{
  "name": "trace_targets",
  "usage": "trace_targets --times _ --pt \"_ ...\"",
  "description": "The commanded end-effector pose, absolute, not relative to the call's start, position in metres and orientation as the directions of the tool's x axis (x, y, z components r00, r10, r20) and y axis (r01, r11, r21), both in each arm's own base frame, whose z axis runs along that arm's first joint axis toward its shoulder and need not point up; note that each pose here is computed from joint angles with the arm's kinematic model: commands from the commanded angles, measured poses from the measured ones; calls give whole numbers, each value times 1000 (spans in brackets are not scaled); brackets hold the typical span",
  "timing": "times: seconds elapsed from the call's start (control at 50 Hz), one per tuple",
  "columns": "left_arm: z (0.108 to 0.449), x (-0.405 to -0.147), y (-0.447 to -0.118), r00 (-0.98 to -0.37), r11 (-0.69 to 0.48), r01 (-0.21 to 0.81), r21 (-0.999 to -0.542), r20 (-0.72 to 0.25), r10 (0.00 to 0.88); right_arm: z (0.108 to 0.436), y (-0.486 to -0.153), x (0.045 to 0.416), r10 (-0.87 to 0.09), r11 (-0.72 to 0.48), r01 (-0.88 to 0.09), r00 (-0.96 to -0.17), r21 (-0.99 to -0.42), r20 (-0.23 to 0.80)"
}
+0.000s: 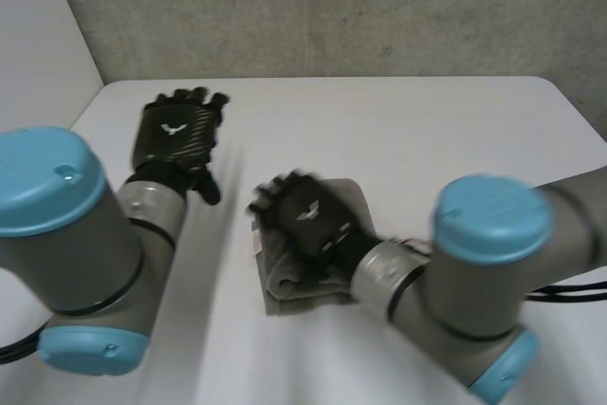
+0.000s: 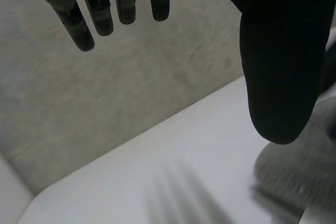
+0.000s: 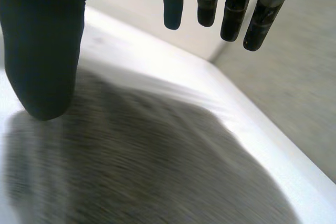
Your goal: Fold the towel.
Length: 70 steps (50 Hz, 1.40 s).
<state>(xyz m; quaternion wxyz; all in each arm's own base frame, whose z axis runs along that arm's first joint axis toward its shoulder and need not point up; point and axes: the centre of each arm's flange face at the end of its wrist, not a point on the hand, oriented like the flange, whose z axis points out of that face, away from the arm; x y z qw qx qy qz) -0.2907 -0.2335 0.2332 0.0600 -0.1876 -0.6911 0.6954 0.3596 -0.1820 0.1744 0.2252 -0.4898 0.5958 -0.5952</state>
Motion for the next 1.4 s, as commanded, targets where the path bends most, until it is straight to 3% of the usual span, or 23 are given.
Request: trace_targets --times 0.02,0.04,0.08,0.18,0.44,0.58,0.74,0.8,0.9,0.94,0.96,1.0,1.02,1.04,1.06,1.1,1.12,1.16,1.22,1.26,1.4 --pt "218 -332 -234 -882 -21 79 -997 -80 464 212 -234 302 -728 43 -121 -683 -992 51" --pt "218 -332 -234 -882 -21 79 -997 -80 464 212 -234 302 -728 43 -120 -684 -992 51" --pt "204 -343 -231 -850 27 52 -998 -30 525 209 -250 282 -672 133 -62 -739 -989 -44" --pt "179 -353 -224 -804 112 47 -993 29 593 202 -258 268 -644 224 -44 -756 -974 -114" --pt "142 -331 -209 -835 255 163 -953 4 550 158 -268 286 -712 352 -98 -673 -931 -199" --pt "130 -322 -203 -846 280 203 -938 -24 533 130 -263 309 -745 374 -149 -636 -915 -201" --pt "127 -315 -204 -847 233 303 -924 -149 510 121 -266 315 -758 301 -229 -647 -926 -87" --pt "132 -316 -206 -849 214 307 -927 -165 501 127 -270 314 -748 256 -248 -663 -934 -29" --pt "162 -321 -211 -858 146 256 -956 -154 491 169 -272 316 -731 149 -215 -681 -965 39" --pt "197 -325 -214 -866 71 196 -978 -138 481 210 -275 312 -695 59 -165 -715 -985 78" --pt "198 -325 -214 -866 71 196 -978 -138 481 211 -275 312 -695 59 -164 -715 -985 78" --pt "218 -325 -216 -872 31 162 -986 -128 472 257 -273 305 -651 -48 -108 -750 -993 113" --pt "238 -323 -216 -877 -3 133 -991 -119 466 258 -273 305 -651 -48 -108 -751 -993 114" --pt "258 -321 -215 -881 -35 111 -993 -114 458 281 -270 302 -628 -97 -77 -769 -992 121" --pt "258 -321 -215 -882 -35 110 -993 -114 458 281 -270 302 -627 -97 -77 -769 -992 121" --pt "305 -306 -220 -907 -105 55 -993 -94 409 320 -266 290 -568 -169 -36 -813 -985 127" --pt "305 -305 -220 -908 -106 55 -993 -94 409 320 -266 290 -567 -169 -36 -814 -985 127" --pt "338 -277 -231 -941 -140 39 -989 -83 327 350 -267 272 -484 -198 -29 -866 -980 124" --pt "349 -265 -233 -953 -146 36 -989 -78 294 361 -272 259 -427 -198 -35 -896 -980 118" --pt "363 -249 -234 -965 -149 38 -988 -75 250 371 -280 239 -339 -171 -56 -934 -984 112" --pt "372 -232 -232 -973 -108 63 -992 -85 214 371 -283 230 -304 -141 -75 -946 -987 115"
